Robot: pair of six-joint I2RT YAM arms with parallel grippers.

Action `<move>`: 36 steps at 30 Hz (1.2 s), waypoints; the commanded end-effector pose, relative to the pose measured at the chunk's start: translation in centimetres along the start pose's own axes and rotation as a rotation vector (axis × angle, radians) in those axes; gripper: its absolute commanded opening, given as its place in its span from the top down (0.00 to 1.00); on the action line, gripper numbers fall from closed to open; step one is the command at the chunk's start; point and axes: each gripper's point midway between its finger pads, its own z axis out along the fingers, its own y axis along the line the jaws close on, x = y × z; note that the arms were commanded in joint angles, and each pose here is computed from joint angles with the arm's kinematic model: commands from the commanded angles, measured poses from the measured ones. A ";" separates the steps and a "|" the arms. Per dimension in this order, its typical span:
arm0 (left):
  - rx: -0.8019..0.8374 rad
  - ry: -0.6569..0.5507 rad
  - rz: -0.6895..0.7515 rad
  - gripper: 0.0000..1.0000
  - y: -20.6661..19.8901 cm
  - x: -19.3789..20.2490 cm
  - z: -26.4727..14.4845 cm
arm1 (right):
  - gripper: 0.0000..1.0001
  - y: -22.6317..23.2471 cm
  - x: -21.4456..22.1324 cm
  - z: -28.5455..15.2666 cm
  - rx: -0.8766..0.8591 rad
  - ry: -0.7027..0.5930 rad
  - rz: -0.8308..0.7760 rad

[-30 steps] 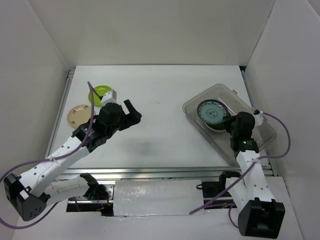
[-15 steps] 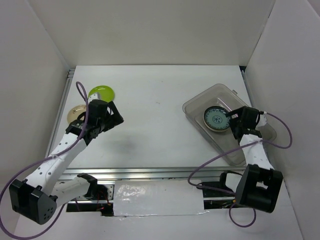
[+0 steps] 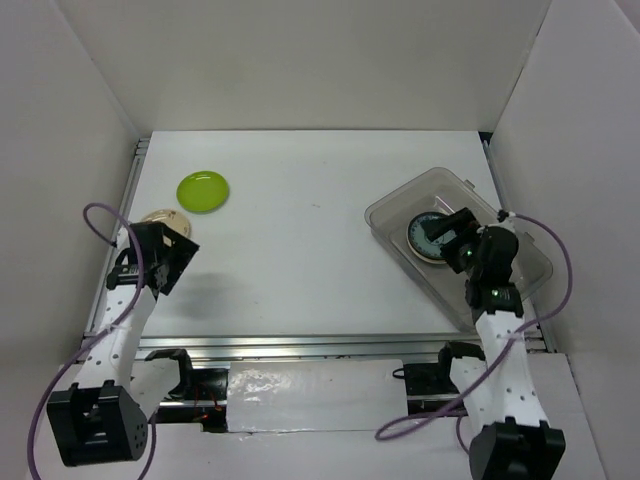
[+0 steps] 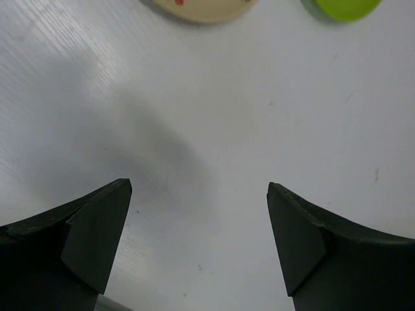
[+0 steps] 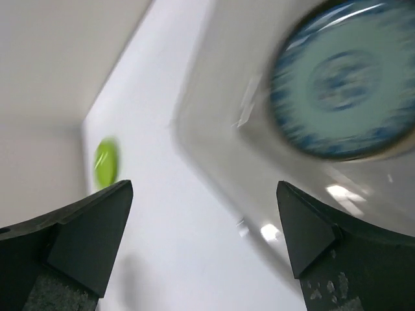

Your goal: Place the plates into the plastic bin on the countertop

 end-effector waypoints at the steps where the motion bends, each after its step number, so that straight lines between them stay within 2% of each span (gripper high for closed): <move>1: 0.008 -0.120 -0.172 0.01 0.3 -3.6 1.0 | 0.00 8.7 4.9 -4.2 -0.508 0.181 -0.137; 2: 0.000 -0.128 -0.211 0.01 0.8 -3.8 1.7 | 0.00 10.5 6.7 -6.0 -0.631 0.286 -0.156; 3: 0.037 -0.169 -0.235 0.01 0.1 -5.0 2.3 | 0.00 11.9 7.4 -7.0 -0.728 0.327 -0.188; 5: -0.025 -0.183 -0.328 0.01 1.5 -5.6 4.1 | 0.00 13.9 10.7 -10.2 -0.889 0.501 -0.243; 6: -0.026 -0.203 -0.354 0.01 1.7 -6.2 4.7 | 0.00 14.2 11.3 -10.7 -0.910 0.524 -0.258; 8: -0.042 -0.216 -0.413 0.01 2.7 -6.3 6.1 | 0.00 15.0 12.5 -12.3 -0.964 0.540 -0.314; 9: 0.024 -0.267 -0.425 0.01 1.6 -7.8 6.5 | 0.00 15.1 12.4 -12.9 -0.964 0.518 -0.330; 12: -0.006 -0.294 -0.431 0.01 2.1 -8.9 8.4 | 0.00 15.1 13.2 -14.7 -1.000 0.525 -0.376; 16: -0.176 -0.232 -0.442 0.01 4.6 -8.4 11.5 | 0.00 14.6 13.3 -16.1 -1.016 0.520 -0.406; 22: -0.250 -0.213 -0.452 0.03 5.9 -8.9 13.6 | 0.00 14.1 13.1 -17.2 -1.020 0.496 -0.427; 26: -0.306 -0.161 -0.455 0.18 7.0 -7.8 14.4 | 0.00 13.6 13.2 -17.2 -1.005 0.488 -0.427; 27: -0.314 -0.155 -0.459 0.25 7.2 -7.5 14.4 | 0.00 13.5 13.2 -17.1 -1.001 0.483 -0.426; 30: -0.322 -0.142 -0.476 0.29 7.8 -6.9 14.7 | 0.00 13.5 13.1 -17.0 -0.994 0.480 -0.418; 33: -0.334 -0.116 -0.485 0.42 8.3 -6.3 15.1 | 0.00 13.7 12.9 -17.4 -0.999 0.480 -0.416; 36: -0.342 -0.085 -0.495 0.61 8.6 -5.8 15.6 | 0.00 13.8 12.6 -17.6 -0.990 0.465 -0.413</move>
